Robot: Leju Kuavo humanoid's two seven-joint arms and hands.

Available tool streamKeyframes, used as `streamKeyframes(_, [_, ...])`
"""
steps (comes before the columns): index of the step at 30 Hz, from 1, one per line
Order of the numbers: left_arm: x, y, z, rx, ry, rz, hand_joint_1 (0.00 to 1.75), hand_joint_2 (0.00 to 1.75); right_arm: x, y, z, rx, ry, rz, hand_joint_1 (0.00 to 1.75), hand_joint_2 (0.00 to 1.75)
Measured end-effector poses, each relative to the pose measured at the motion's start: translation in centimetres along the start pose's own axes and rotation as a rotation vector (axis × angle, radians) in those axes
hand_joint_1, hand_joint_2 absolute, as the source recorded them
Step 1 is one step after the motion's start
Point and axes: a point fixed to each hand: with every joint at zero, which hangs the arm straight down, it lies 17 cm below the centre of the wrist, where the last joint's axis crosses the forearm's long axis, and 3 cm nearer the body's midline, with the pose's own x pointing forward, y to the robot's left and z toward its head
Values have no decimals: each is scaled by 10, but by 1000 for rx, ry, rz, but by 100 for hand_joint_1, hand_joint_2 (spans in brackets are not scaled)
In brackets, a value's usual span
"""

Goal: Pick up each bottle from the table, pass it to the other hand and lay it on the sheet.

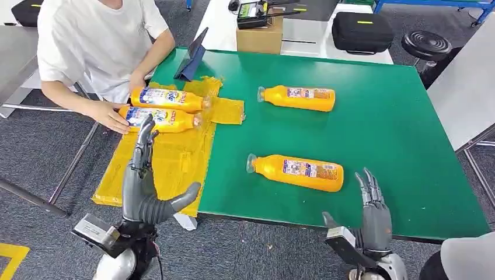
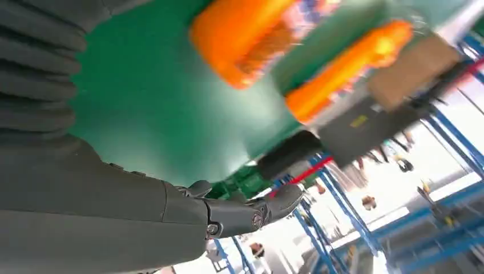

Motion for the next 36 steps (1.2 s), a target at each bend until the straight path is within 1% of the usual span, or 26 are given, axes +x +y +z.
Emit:
streamKeyframes(5, [-1, 3, -10, 39, -2, 23, 0, 175, -27, 2, -8, 68, -8, 97, 0, 175])
streamKeyframes(9, [-5, 3, -13, 54, 12, 45, 0, 175, -37, 1, -20, 93, -22, 185, 0, 175])
streamKeyframes(13, [-9, 2, -17, 59, 19, 57, 0, 175, -40, 4, -35, 115, -41, 230, 0, 175])
streamKeyframes(16, [-12, 1, -20, 64, 28, 70, 0, 175, -41, 9, -47, 134, -43, 236, 0, 175])
streamKeyframes(19, [-15, -3, -23, 60, 36, 78, 0, 175, -45, 21, -58, 195, -38, 241, 0, 175])
streamKeyframes(21, [-16, -3, -23, 59, 39, 81, 0, 175, -46, 24, -62, 209, -38, 243, 0, 175])
streamKeyframes(31, [-28, -10, -28, 47, 70, 100, 0, 175, -57, 74, -57, 399, 1, 182, 0, 175])
streamKeyframes(36, [-30, -15, -32, 37, 72, 108, 0, 175, -61, 89, -57, 454, 12, 177, 0, 175])
